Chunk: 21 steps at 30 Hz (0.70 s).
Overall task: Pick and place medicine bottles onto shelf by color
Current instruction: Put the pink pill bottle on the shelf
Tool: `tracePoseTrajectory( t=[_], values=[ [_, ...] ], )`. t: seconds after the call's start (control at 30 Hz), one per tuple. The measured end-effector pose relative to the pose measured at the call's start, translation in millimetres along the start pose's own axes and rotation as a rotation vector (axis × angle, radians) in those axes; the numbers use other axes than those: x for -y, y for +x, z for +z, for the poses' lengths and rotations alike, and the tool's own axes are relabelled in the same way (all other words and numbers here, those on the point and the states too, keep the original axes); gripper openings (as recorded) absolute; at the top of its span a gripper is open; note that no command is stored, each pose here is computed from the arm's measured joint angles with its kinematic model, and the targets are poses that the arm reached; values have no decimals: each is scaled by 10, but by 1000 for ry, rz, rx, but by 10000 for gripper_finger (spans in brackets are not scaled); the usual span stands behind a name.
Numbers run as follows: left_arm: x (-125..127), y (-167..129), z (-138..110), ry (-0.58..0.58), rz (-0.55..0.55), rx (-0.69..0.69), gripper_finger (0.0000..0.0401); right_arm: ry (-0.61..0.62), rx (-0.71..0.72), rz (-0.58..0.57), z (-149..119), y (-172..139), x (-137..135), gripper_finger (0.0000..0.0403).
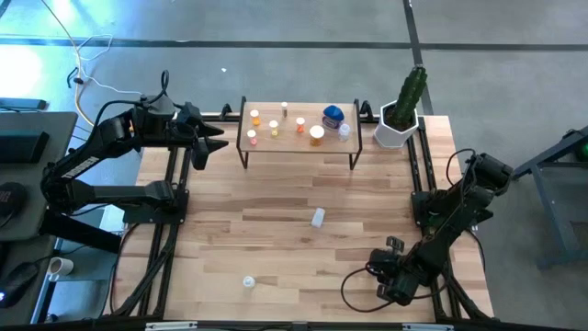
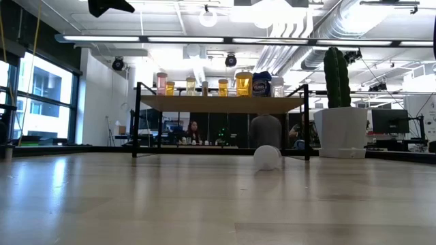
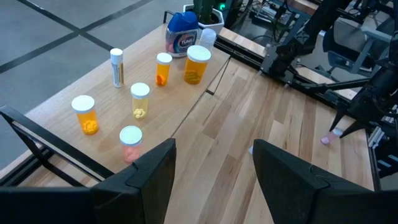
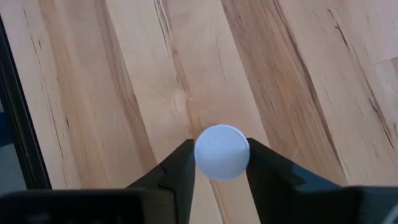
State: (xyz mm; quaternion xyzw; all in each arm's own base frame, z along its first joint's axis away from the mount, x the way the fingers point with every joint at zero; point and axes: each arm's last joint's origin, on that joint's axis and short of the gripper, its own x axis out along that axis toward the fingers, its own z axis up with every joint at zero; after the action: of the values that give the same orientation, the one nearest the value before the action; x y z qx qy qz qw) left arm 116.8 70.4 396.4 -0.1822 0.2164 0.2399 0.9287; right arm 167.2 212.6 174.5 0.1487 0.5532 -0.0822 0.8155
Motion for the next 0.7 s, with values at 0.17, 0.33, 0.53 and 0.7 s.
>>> tracePoseTrajectory(
  t=[0.17, 0.33, 0.53, 0.7],
  values=[
    [0, 0, 0, 0, 0, 0, 204, 20, 2, 3, 48, 11, 9, 100],
    [0, 0, 0, 0, 0, 0, 204, 46, 0, 10, 112, 13, 25, 98],
    [0, 0, 0, 21, 0, 0, 204, 122, 14, 34, 297, -19, 97, 96],
    [-19, -1, 4, 53, 66, 12, 204, 191, 63, 76, 520, -27, 161, 96]
  ],
)
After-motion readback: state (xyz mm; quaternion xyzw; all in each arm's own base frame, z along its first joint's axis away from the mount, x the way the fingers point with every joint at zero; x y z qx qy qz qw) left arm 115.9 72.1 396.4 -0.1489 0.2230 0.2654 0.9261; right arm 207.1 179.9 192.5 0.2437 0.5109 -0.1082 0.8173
